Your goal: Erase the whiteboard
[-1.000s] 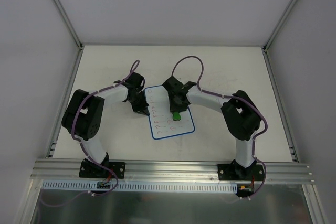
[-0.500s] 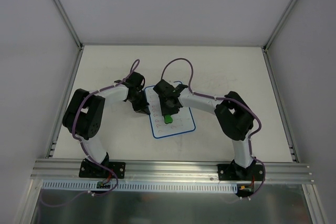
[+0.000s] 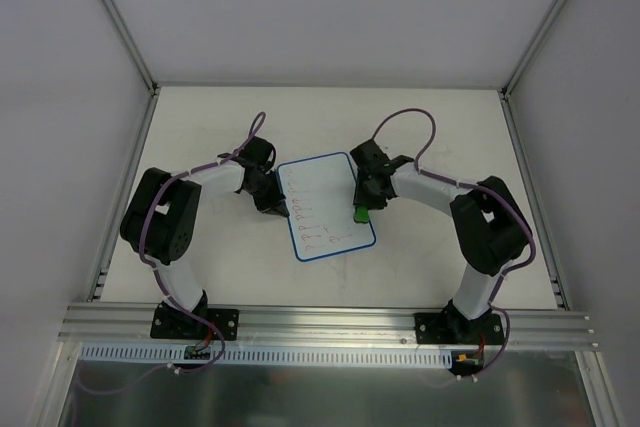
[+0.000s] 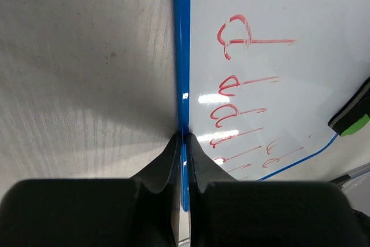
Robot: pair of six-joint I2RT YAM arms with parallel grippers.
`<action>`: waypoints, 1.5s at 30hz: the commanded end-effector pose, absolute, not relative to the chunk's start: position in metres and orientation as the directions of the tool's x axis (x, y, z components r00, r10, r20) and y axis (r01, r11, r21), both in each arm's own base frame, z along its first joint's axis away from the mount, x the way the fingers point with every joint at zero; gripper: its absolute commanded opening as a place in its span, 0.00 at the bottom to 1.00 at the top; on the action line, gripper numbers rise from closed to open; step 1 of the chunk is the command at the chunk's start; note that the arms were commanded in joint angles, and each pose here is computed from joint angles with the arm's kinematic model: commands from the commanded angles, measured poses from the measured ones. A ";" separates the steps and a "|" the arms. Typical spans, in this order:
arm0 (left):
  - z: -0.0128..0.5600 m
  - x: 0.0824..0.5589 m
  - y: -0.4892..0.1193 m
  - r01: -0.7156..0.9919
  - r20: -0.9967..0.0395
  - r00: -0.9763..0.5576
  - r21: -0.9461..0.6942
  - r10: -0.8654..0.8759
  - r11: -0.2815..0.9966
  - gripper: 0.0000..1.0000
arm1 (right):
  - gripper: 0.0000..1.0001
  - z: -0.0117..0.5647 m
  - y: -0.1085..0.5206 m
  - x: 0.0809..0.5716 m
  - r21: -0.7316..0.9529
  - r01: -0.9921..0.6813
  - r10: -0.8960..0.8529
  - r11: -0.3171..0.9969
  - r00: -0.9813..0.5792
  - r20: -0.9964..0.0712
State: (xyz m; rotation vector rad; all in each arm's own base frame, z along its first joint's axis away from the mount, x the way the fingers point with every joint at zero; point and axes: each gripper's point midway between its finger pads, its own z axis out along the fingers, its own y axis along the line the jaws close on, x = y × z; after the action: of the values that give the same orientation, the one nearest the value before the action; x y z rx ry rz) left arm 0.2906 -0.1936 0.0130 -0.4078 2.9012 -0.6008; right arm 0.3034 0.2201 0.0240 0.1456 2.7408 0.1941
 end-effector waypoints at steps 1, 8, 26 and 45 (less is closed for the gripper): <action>-0.013 0.280 -0.167 -0.289 -0.062 -0.946 -0.282 -0.318 0.915 0.00 | 0.00 -0.006 0.203 0.266 0.008 0.031 0.032 0.999 -0.961 -0.274; -0.008 0.282 -0.169 -0.291 -0.066 -0.944 -0.298 -0.324 0.909 0.00 | 0.00 0.013 0.282 0.254 0.058 -0.209 -0.178 0.976 -0.925 -0.336; -0.005 0.289 -0.173 -0.282 -0.069 -0.945 -0.317 -0.319 0.905 0.00 | 0.00 -0.008 0.256 0.243 -0.031 -0.184 -0.186 0.982 -0.948 -0.259; 0.001 0.290 -0.172 -0.304 -0.059 -0.937 -0.343 -0.343 0.889 0.00 | 0.00 0.008 0.286 0.215 0.067 -0.309 -0.282 0.949 -0.923 -0.264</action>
State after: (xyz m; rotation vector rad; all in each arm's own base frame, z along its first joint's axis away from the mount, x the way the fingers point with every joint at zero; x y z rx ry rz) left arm 0.2954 -0.1884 0.0148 -0.4517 2.9046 -0.6286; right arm 0.2565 0.2670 0.0245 -0.2302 2.7456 0.1489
